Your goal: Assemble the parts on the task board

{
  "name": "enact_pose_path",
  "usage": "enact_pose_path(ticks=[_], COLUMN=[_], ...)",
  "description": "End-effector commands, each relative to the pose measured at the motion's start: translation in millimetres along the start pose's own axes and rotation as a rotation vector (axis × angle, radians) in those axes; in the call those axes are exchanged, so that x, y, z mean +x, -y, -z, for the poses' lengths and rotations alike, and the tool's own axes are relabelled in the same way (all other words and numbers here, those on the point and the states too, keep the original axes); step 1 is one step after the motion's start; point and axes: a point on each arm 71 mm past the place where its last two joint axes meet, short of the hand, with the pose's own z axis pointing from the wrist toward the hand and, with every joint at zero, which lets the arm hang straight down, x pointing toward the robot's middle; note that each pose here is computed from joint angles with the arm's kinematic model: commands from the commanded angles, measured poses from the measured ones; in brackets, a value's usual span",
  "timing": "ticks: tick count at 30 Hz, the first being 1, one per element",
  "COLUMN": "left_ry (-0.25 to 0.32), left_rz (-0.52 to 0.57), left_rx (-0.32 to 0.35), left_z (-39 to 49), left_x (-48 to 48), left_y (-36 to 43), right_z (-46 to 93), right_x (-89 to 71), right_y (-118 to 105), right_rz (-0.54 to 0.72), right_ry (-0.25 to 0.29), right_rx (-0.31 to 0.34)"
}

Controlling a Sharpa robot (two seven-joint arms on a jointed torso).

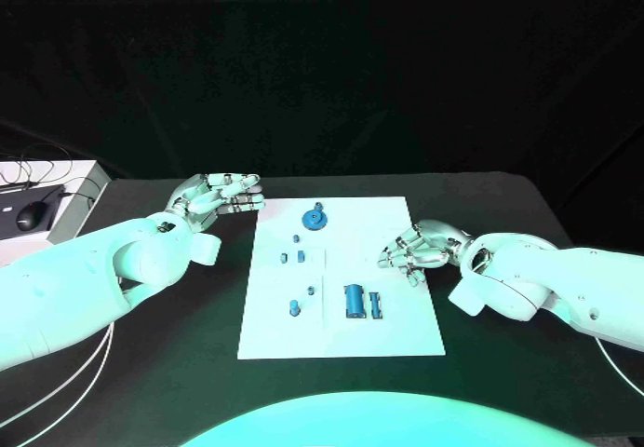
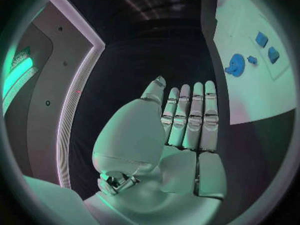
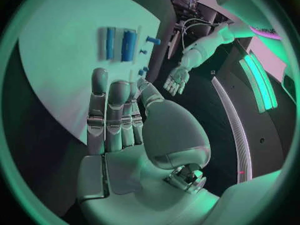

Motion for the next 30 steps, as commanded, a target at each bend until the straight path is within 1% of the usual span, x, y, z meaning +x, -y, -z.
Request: enact_pose_path(ticks=[1,2,3,4,5,8,11,14,18,23,24,27,30], left_ry=[0.036,0.048,0.069,0.084,0.093,0.134,0.168,0.202,0.235,0.263,0.222,0.223,0.227], left_rz=[0.027,0.029,0.032,0.033,0.034,0.04,0.042,0.04,0.035,0.033,0.032,0.029,0.022], left_rx=[0.063,0.07,0.081,0.087,0.09,0.105,0.117,0.126,0.131,0.136,0.099,0.1,0.101], left_z=[-0.7,-1.2,-2.3,-3.1,-3.7,-7.9,-12.9,-18.1,-23.2,-27.0,-27.1,-26.9,-26.3], left_x=[-3.2,-4.8,-7.4,-9.2,-10.2,-13.8,-15.4,-16.6,-18.6,-20.1,-17.5,-15.6,-9.9], left_y=[3.3,3.3,3.0,2.7,2.5,0.5,-2.0,-4.9,-8.1,-10.5,-12.6,-12.2,-10.8], right_z=[-4.5,-8.1,-14.2,-18.5,-21.3,-35.6,-48.9,-60.0,-68.5,-73.4,-74.0,-73.8,-73.0], right_x=[-20.6,-27.8,-39.6,-46.9,-51.2,-70.1,-83.8,-92.8,-97.7,-98.4,-97.0,-95.5,-90.9], right_y=[-13,-12,-12,-11,-11,-8,-4,1,5,9,10,9,6], right_rz=[-0.165,-0.179,-0.196,-0.206,-0.212,-0.255,-0.279,-0.292,-0.306,-0.32,-0.283,-0.289,-0.307], right_ry=[0.142,0.172,0.22,0.251,0.269,0.345,0.402,0.445,0.477,0.49,0.472,0.474,0.479], right_rx=[-0.224,-0.243,-0.265,-0.276,-0.281,-0.301,-0.313,-0.317,-0.319,-0.321,-0.275,-0.277,-0.282])
